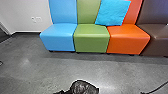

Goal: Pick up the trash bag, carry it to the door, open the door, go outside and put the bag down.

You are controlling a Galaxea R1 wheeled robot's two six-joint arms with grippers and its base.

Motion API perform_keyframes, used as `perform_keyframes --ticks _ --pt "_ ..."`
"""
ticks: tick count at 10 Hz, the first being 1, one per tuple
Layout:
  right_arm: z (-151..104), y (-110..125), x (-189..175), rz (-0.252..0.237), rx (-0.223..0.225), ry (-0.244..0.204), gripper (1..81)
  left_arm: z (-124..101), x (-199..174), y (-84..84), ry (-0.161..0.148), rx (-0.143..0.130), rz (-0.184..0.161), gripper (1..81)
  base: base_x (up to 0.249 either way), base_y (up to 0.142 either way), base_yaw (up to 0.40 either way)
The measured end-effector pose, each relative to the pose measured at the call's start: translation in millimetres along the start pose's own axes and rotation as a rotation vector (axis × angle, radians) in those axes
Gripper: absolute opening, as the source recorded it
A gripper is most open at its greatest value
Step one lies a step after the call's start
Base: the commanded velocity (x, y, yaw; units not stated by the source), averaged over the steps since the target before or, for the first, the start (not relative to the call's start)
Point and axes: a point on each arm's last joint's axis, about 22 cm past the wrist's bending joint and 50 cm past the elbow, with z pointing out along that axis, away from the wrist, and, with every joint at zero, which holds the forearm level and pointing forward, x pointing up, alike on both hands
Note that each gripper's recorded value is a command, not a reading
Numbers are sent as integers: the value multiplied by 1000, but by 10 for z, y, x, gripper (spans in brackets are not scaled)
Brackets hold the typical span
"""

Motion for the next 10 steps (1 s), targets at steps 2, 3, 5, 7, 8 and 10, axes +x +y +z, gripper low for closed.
perform_keyframes --ticks 2,3,5,7,8,10 --pt "3 8 -12 2 -1 -2 811 59 33 -61 30 22 -16 811 0 0 0" --pt "2 7 -12 2 0 -2 811 87 33 -94 41 33 -23 811 0 0 0" --pt "11 -36 -35 -2 7 -7 811 131 32 -169 55 61 -39 811 0 0 0" --pt "11 -47 -42 -4 9 -8 811 175 21 -183 63 75 -48 811 0 0 0" --pt "9 -55 -51 -5 11 -10 811 181 12 -193 65 77 -49 811 0 0 0" --pt "8 -54 -54 -4 11 -10 811 185 8 -205 68 78 -50 811 0 0 0"
